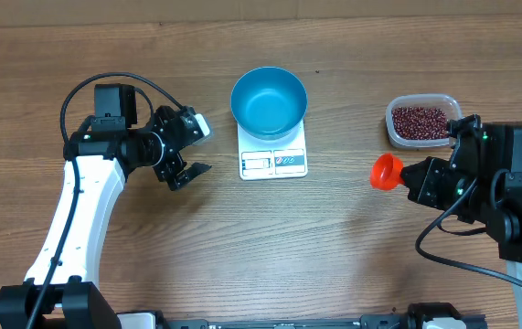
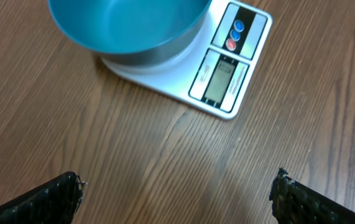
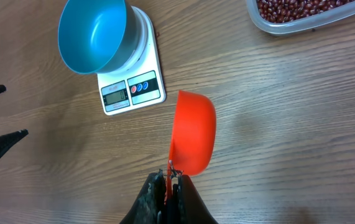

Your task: Scoop item into bowl and weigh 150g on scale

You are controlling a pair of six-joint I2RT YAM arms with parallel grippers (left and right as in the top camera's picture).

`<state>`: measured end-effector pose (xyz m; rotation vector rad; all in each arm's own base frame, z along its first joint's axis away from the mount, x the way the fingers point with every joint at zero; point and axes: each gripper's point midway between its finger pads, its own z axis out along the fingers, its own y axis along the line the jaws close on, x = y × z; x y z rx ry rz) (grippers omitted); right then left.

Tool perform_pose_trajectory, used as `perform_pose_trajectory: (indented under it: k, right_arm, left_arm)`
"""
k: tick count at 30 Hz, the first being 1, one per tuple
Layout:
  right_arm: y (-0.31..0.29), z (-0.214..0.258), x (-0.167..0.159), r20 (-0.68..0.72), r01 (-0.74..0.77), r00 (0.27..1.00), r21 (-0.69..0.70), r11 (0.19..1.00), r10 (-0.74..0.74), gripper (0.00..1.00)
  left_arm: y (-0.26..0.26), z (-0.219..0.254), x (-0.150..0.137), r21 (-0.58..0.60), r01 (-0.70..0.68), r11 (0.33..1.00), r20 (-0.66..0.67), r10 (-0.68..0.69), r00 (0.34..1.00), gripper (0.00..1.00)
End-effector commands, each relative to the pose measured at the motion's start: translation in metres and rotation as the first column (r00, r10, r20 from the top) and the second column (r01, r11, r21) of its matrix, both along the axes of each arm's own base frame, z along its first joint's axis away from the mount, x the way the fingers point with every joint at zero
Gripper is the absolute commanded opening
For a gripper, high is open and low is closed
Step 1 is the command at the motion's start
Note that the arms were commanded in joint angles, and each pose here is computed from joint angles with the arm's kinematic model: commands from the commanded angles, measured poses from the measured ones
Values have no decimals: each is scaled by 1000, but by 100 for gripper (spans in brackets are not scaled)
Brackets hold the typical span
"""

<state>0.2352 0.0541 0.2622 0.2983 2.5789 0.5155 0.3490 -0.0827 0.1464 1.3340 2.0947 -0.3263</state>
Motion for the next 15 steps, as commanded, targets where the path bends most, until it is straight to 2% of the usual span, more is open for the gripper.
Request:
perform_pose_trajectory:
  k: [1, 13, 15]
  right_arm:
    - [-2, 8, 2, 31, 3, 1000, -6, 1000, -2, 4]
    - [-2, 8, 2, 31, 3, 1000, -6, 1000, -2, 4]
    - [-1, 8, 2, 31, 2, 1000, -6, 1000, -2, 4]
  left_arm:
    - [4, 2, 6, 47, 6, 999, 25, -7, 1000, 100]
    - [4, 2, 6, 47, 6, 999, 25, -8, 1000, 99]
    - [-5, 7, 6, -6, 32, 999, 37, -32, 999, 100]
